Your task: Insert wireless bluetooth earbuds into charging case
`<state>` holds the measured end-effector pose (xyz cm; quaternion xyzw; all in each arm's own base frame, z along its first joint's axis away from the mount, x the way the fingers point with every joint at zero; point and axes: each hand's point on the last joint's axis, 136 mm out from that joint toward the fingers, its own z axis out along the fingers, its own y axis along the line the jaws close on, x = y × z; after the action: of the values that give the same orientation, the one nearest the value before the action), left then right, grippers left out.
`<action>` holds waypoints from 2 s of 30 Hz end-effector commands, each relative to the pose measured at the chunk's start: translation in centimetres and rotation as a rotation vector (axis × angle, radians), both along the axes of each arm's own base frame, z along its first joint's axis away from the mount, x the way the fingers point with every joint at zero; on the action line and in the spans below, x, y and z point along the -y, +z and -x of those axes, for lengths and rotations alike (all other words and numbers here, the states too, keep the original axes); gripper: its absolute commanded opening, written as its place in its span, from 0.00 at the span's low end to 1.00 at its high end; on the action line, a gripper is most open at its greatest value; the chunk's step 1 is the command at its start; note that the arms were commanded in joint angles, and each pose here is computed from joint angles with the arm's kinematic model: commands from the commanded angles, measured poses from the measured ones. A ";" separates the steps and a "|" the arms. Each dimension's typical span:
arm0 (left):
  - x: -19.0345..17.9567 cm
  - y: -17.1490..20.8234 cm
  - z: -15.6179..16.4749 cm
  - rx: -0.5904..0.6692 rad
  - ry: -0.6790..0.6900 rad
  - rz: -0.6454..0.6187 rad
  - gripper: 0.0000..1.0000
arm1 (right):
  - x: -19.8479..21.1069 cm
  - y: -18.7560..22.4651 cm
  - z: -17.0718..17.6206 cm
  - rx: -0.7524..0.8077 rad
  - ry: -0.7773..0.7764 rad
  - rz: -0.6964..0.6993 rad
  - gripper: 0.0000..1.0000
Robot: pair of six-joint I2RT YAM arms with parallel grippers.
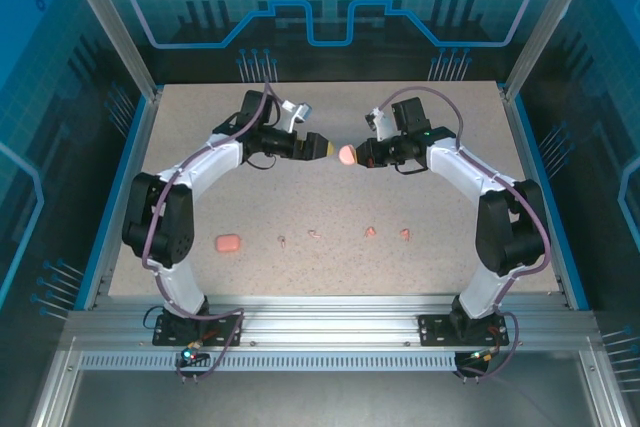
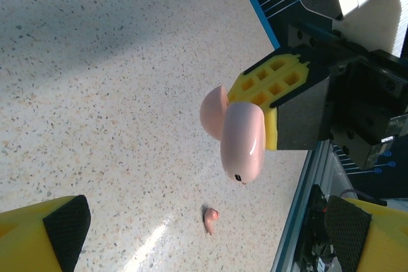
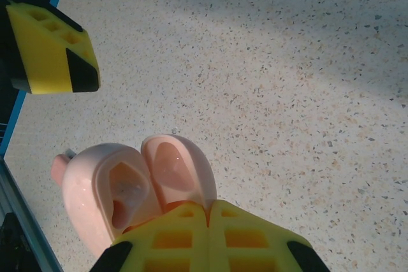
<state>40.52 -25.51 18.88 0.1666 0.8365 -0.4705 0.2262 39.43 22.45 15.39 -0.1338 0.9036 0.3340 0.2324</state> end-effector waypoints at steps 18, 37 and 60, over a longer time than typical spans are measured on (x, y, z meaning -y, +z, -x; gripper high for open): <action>0.6 0.4 0.3 -0.030 -0.089 0.022 0.99 | -0.1 1.0 -0.6 0.033 0.016 -0.002 0.00; 0.9 1.0 0.5 -0.052 -0.165 0.005 0.99 | -1.3 0.8 -0.6 0.043 0.048 0.019 0.00; 1.0 2.6 1.2 -0.036 -0.217 0.019 0.99 | -0.4 0.9 -0.6 0.085 0.074 0.105 0.00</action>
<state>39.60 -26.35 20.67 0.2300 0.8269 -0.4843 0.1699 39.95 22.75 15.43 -0.1698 0.9059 0.3040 0.2410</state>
